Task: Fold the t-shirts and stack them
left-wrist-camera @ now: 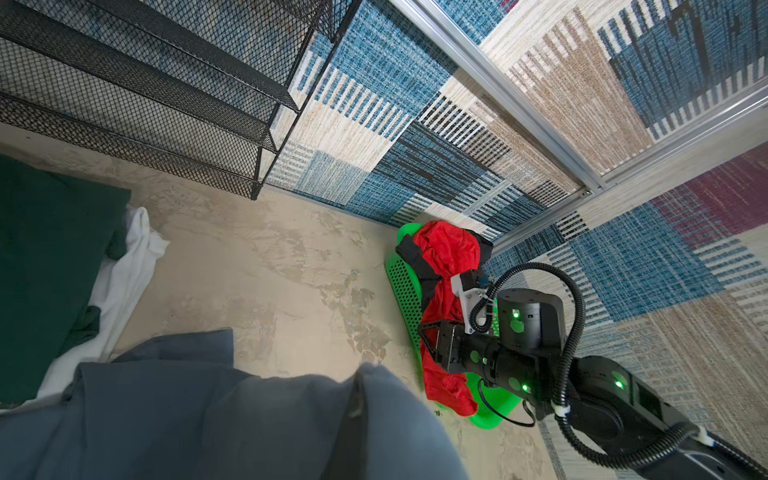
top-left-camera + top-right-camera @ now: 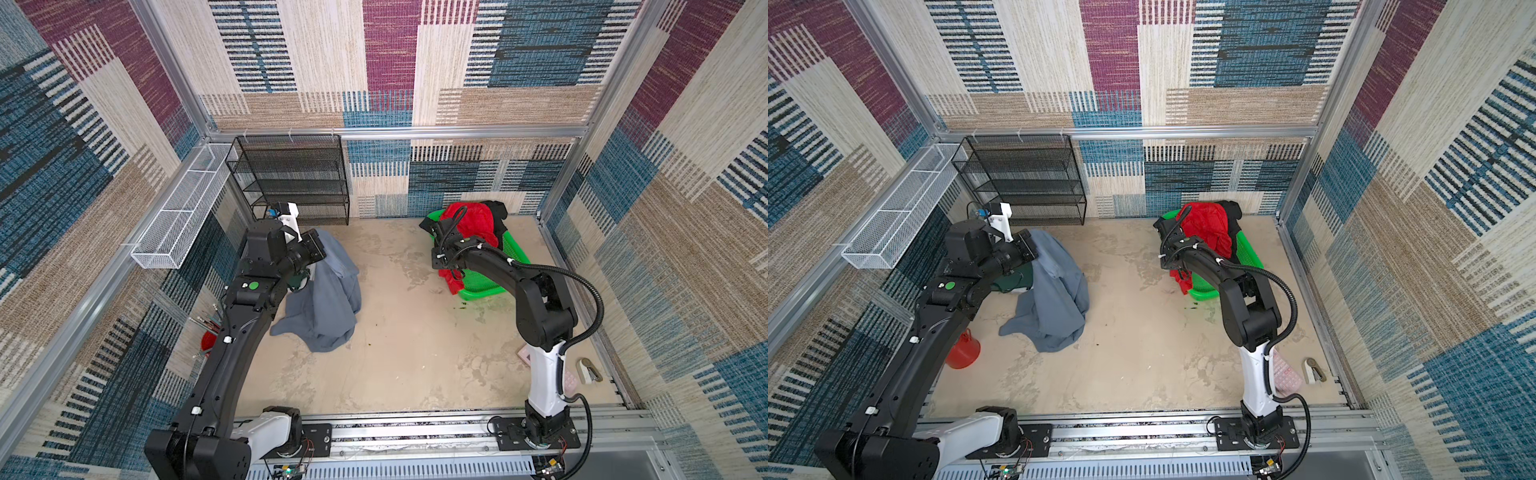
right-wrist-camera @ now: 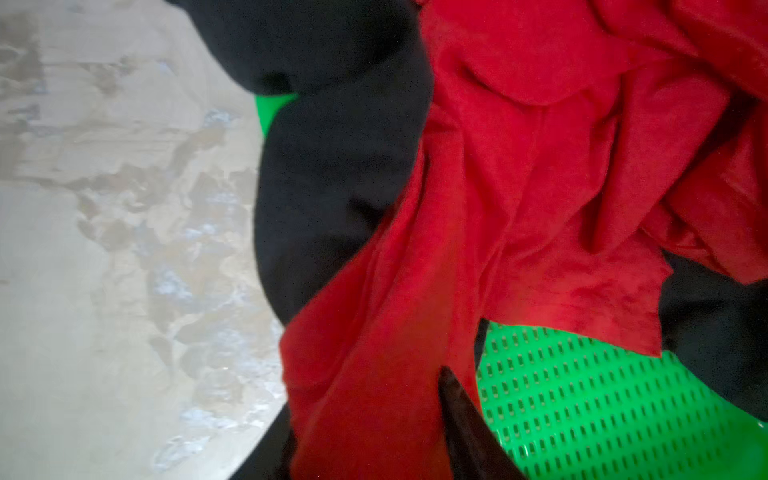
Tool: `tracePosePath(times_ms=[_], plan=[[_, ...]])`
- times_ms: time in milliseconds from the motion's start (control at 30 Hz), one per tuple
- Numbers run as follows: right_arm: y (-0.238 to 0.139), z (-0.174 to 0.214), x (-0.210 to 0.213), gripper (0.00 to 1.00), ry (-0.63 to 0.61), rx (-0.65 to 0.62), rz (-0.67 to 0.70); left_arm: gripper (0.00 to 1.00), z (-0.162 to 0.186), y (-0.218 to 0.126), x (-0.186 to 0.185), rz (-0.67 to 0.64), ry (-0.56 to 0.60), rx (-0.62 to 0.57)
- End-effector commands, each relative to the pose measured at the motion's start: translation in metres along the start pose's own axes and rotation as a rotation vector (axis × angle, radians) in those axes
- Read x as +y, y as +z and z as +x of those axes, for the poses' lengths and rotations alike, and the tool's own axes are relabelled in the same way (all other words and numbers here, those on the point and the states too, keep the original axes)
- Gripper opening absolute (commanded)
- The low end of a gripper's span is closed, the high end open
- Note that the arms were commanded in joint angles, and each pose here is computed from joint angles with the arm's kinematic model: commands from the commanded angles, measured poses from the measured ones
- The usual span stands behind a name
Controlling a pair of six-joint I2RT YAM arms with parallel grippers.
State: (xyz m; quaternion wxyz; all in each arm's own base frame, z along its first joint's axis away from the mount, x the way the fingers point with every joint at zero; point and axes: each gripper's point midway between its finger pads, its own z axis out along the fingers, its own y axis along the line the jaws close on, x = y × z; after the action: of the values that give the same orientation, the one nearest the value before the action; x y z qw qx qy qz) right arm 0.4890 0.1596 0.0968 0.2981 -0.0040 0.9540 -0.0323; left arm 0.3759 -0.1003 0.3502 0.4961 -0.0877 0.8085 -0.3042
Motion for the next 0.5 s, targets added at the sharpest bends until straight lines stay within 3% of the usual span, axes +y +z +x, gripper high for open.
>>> tracePosePath(times_ms=[0,267,467], plan=[[0.003,0.003,-0.033,0.43,0.003,-0.001,0.098,0.0,-0.009,0.003,-0.012,0.051,0.016,-0.035],[0.012,-0.008,-0.088,0.42,0.102,-0.033,0.137,0.0,-0.002,0.011,-0.018,0.07,0.024,-0.005],[0.023,-0.017,-0.111,0.42,0.042,-0.048,0.228,0.0,0.001,0.011,-0.02,0.076,0.028,0.004]])
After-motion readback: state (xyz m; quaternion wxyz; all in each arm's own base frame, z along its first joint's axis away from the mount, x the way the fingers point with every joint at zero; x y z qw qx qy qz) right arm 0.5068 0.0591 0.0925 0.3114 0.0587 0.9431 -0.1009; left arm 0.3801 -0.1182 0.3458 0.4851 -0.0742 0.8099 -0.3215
